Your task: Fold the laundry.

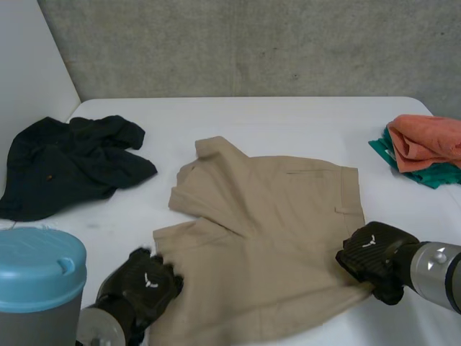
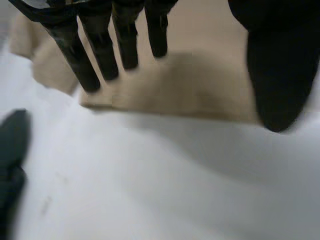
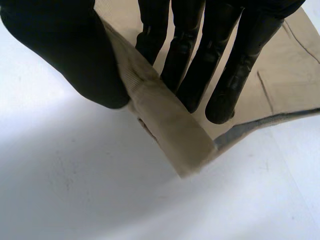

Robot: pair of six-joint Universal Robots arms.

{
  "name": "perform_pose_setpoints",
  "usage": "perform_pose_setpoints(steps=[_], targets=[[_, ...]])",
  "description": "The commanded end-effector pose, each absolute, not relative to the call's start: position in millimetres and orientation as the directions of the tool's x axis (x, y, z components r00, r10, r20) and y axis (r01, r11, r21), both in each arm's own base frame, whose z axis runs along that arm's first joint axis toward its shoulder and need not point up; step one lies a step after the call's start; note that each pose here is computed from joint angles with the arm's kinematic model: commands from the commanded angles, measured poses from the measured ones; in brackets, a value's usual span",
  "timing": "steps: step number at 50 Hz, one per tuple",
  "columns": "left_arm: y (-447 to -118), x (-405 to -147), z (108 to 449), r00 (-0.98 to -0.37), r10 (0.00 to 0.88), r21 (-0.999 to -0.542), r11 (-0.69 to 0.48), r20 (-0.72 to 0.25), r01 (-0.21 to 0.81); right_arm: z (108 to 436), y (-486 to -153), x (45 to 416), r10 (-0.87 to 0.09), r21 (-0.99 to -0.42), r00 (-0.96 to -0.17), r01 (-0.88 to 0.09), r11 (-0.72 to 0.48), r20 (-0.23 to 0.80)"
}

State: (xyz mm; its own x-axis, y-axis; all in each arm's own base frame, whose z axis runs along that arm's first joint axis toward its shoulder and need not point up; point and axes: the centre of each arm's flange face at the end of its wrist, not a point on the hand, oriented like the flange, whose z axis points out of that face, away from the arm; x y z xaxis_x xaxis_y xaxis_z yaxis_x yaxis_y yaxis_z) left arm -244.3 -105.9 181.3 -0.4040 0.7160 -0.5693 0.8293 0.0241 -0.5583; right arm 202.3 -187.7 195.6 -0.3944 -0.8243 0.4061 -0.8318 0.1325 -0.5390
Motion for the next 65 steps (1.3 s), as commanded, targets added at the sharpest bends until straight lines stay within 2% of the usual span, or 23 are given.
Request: perform_pose_setpoints(steps=[1,5,7,14,21,25,39,44,50,58,63,65], targets=[[-163.8,-258.9,212.7,-0.552,0.555,-0.68,-0.033,-0.622,0.732,191.8,-195.1,199.2,-0.803,-0.554,-0.415,-0.822,0.13,0.428],[-201.6,-270.3,211.6,-0.606,0.488,-0.721,-0.072,-0.628,0.689,189.1,-196.7,200.4,-0.793,-0.564,-0.417,-0.818,0.114,0.445],[-214.8,-276.2,206.8,-0.612,0.485,-0.73,-0.087,-0.625,0.678,188.5,-198.0,201.1,-0.786,-0.57,-0.42,-0.815,0.106,0.454],[-261.9,-294.7,176.2,-0.613,0.546,-0.772,-0.101,-0.57,0.628,185.9,-203.6,203.5,-0.758,-0.612,-0.467,-0.783,0.114,0.456],[-284.1,-307.1,151.3,-0.63,0.616,-0.827,-0.062,-0.473,0.559,182.3,-204.6,204.5,-0.75,-0.625,-0.48,-0.772,0.115,0.455],[-293.8,-309.9,135.9,-0.637,0.621,-0.829,-0.035,-0.456,0.559,180.9,-205.9,204.3,-0.743,-0.628,-0.484,-0.77,0.112,0.462],[-306.2,-309.1,121.3,-0.654,0.589,-0.824,-0.036,-0.474,0.565,178.5,-211.0,203.6,-0.718,-0.652,-0.513,-0.75,0.11,0.47],[-301.6,-298.1,121.8,-0.694,0.504,-0.792,0.032,-0.514,0.609,179.2,-212.0,204.1,-0.714,-0.656,-0.518,-0.747,0.109,0.471],[-293.1,-290.6,139.3,-0.713,0.439,-0.78,0.041,-0.547,0.624,179.6,-212.0,204.4,-0.714,-0.657,-0.518,-0.746,0.108,0.471],[-279.5,-299.2,138.5,-0.689,0.467,-0.772,0.021,-0.554,0.636,179.9,-211.8,205.3,-0.713,-0.669,-0.533,-0.733,0.119,0.457],[-280.0,-300.0,147.0,-0.704,0.451,-0.785,0.013,-0.548,0.619,180.5,-212.8,205.6,-0.707,-0.674,-0.537,-0.729,0.116,0.46],[-279.6,-297.7,161.0,-0.72,0.425,-0.796,0.0,-0.548,0.605,180.7,-214.3,205.9,-0.701,-0.678,-0.539,-0.727,0.109,0.466]])
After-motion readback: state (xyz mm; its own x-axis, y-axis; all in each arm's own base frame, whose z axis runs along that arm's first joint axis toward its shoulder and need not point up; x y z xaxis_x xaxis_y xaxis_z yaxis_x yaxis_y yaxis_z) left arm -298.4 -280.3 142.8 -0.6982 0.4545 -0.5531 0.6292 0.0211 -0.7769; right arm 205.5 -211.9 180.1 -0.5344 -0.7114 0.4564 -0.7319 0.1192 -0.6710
